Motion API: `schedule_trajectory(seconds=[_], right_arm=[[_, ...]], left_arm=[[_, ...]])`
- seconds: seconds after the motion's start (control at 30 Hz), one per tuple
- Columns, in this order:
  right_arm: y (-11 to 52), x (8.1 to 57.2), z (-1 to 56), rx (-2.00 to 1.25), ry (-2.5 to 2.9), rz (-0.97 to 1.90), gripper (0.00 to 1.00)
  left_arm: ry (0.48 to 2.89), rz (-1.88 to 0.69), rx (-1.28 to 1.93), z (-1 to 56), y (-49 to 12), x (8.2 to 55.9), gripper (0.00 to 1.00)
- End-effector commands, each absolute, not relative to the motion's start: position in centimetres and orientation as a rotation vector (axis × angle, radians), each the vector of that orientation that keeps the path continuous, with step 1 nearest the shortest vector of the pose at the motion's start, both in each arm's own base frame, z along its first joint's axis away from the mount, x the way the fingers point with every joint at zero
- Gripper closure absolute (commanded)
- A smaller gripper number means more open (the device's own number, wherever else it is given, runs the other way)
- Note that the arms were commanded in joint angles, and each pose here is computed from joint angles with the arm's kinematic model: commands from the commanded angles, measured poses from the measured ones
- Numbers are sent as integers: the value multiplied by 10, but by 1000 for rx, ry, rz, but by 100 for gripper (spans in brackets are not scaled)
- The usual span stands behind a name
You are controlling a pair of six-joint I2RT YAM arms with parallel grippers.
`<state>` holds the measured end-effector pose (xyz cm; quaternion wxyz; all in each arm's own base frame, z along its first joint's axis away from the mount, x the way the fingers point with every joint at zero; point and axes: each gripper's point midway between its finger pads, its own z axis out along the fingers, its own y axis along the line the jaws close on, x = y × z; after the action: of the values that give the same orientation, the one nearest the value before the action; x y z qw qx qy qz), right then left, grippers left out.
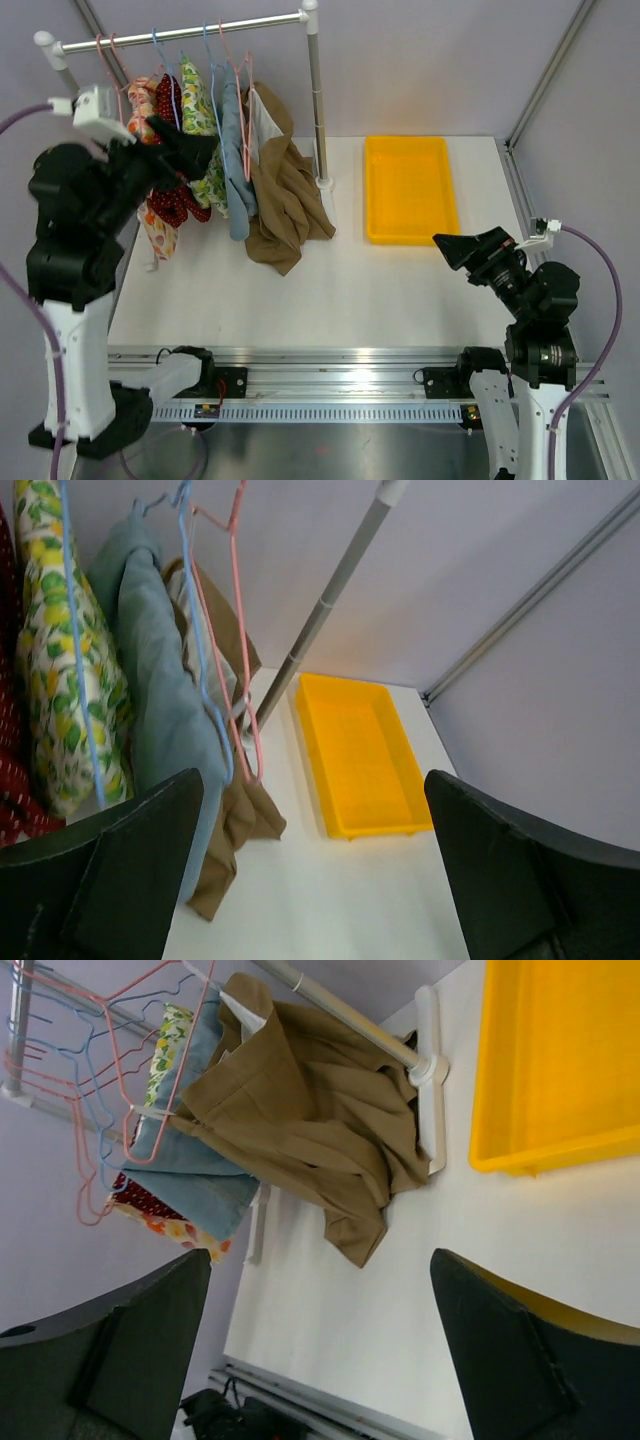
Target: Remove the skirt from the hanger
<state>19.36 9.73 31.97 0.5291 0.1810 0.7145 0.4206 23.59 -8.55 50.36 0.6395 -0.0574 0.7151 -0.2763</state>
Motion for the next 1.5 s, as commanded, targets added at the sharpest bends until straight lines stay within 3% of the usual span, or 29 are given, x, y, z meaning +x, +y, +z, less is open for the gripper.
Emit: schedule_trajectory(seconds=[0.0, 0.13, 0.37, 0.63, 0.9, 1.13, 1.37, 1.47], right_arm=[[79, 198, 304, 394, 1774, 802, 1], [67, 207, 293, 429, 1780, 722, 0], [69, 198, 277, 405, 1829, 698, 1], [78, 192, 252, 384, 1901, 725, 1], [85, 195, 246, 361, 1916, 755, 0], [86, 196, 244, 359, 1919, 760, 1], [88, 193, 244, 352, 1924, 769, 1], [88, 193, 242, 355, 1927, 769, 0]], left_arm=[[1655, -515, -74, 518, -96, 283, 2], [1703, -400, -26, 526, -141, 355, 1], [1777, -250, -132, 483, -149, 429, 1], [1763, -176, -158, 472, -144, 441, 3], [1698, -161, -140, 493, -137, 417, 3], [1773, -91, -130, 460, -141, 440, 2], [1849, -88, -181, 418, -136, 478, 14], [1851, -87, -188, 413, -134, 490, 29]])
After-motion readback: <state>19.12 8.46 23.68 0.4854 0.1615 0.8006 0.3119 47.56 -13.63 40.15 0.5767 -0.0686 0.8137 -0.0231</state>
